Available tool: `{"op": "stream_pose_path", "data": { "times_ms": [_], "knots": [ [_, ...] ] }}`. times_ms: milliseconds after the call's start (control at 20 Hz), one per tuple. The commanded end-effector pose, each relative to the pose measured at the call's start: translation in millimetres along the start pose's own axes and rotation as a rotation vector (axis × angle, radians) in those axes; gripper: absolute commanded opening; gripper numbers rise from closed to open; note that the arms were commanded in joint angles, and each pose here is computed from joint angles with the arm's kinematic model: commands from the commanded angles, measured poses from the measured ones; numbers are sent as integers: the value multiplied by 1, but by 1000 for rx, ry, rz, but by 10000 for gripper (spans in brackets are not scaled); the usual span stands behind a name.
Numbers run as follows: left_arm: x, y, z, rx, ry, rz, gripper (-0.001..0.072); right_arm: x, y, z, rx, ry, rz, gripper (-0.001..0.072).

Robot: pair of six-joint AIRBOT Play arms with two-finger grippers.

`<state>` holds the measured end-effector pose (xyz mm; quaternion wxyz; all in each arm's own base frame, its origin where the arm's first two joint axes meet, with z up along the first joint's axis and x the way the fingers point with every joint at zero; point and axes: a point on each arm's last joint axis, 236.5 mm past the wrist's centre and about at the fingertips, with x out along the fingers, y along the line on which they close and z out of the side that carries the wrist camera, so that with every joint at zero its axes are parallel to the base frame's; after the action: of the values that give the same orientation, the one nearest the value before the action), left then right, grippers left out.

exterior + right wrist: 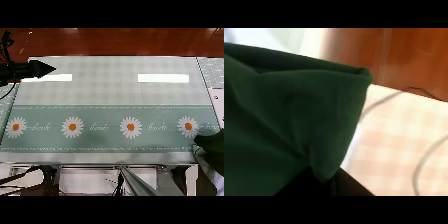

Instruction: Fold the shirts.

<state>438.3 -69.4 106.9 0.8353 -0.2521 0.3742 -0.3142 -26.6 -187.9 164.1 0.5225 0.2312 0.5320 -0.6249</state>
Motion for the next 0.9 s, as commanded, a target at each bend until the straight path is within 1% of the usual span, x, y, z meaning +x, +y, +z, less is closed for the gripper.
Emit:
{"op": "stream_pose_path", "data": {
  "times_ms": [0, 100, 150, 200, 250, 300, 500, 550, 600, 650, 700, 750, 800, 850],
  "knots": [
    [0, 0, 0, 14, 2, -1, 19, -5, -45, 0, 38, -16, -179, 35],
    [0, 0, 0, 14, 2, -1, 18, -4, -41, 6, 44, -41, -162, 39],
    [0, 0, 0, 14, 2, -1, 19, -4, -41, 8, 43, -49, -162, 102],
    [0, 0, 0, 14, 2, -1, 18, -4, -41, 10, 42, -55, -161, 235],
    [0, 0, 0, 14, 2, -1, 19, -4, -41, 10, 42, -55, -161, 401],
    [0, 0, 0, 14, 2, -1, 18, -5, -41, 10, 41, -56, -162, 451],
    [0, -4, -2, 7, 8, -18, 19, -6, -37, 30, 33, -142, -143, 448],
    [0, -14, -2, -3, 8, -58, 21, -7, -25, 45, 16, -205, -95, 403],
    [-1, -27, 2, -17, -5, -114, 104, -10, -1, 60, -16, -269, 2, 339],
    [-2, -43, 8, -33, -29, -175, 284, -17, 33, 75, -45, -339, 145, 339],
    [-3, -58, 17, -50, -61, -234, 475, -36, 80, 91, -49, -423, 354, 339],
    [-4, -73, 27, -69, -100, -292, 604, -72, 134, 108, -30, -512, 626, 339],
    [-4, -86, 34, -83, -126, -339, 627, -117, 179, 120, 27, -561, 906, 340],
    [-2, -97, 36, -85, -134, -371, 627, -171, 214, 128, 98, -562, 1214, 340]
  ]
}}
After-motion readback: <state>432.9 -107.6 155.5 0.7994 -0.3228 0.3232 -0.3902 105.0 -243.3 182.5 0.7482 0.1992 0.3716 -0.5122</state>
